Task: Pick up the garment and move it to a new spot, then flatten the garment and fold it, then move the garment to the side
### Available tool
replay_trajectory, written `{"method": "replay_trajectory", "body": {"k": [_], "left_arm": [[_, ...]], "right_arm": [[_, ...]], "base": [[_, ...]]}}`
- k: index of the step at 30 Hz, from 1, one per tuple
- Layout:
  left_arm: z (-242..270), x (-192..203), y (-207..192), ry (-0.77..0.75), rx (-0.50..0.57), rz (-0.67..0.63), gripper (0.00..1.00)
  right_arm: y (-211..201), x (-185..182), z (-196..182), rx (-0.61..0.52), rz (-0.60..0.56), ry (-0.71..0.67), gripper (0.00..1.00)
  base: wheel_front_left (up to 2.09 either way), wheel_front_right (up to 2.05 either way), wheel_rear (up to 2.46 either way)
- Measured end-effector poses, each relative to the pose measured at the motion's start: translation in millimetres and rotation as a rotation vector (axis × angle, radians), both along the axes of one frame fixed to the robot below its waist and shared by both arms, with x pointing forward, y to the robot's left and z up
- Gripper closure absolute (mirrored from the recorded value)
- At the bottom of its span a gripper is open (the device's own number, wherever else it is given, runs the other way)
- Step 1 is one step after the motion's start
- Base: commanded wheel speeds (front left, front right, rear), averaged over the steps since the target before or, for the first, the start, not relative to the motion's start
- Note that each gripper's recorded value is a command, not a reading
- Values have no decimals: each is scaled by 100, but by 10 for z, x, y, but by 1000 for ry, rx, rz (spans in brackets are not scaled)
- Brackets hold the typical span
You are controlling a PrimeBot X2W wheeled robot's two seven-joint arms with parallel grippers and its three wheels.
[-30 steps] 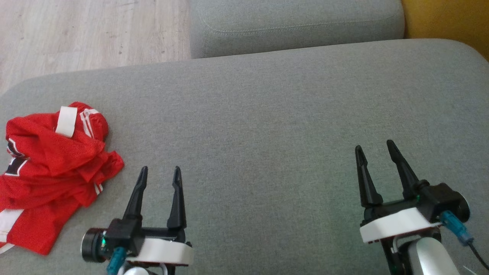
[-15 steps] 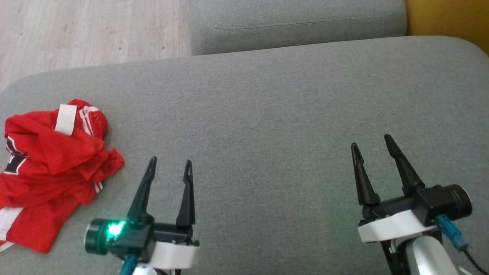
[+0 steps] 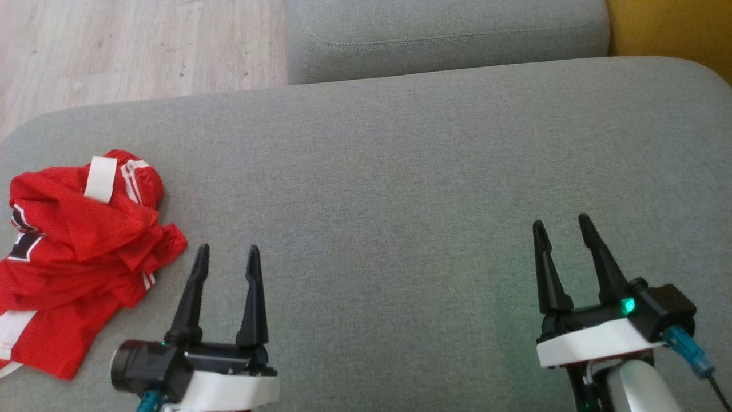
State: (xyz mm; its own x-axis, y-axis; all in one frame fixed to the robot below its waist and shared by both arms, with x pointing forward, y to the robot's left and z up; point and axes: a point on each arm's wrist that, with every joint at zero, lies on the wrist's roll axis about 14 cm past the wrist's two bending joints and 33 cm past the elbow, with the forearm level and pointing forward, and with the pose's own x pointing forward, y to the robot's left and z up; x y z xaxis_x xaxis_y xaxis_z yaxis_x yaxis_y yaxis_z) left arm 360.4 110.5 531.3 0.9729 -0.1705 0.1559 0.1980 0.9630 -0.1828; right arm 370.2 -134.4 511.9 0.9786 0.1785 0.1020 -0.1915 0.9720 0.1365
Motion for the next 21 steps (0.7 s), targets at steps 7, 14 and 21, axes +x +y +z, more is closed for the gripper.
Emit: {"method": "replay_trajectory", "body": {"k": [7, 14, 21], "left_arm": [[-199, -27, -59, 60, 6, -29, 0], [-203, -27, -25, 63, -1, -15, 0], [-203, -65, 137, 66, 1, 49, 0]], "right_arm": [[-8, -30, -146, 25, -4, 50, 0], [4, -22, -150, 32, -1, 52, 0], [144, 17, -145, 35, 41, 51, 0]], "base": [[0, 0, 0], [0, 0, 0], [0, 0, 0]]}}
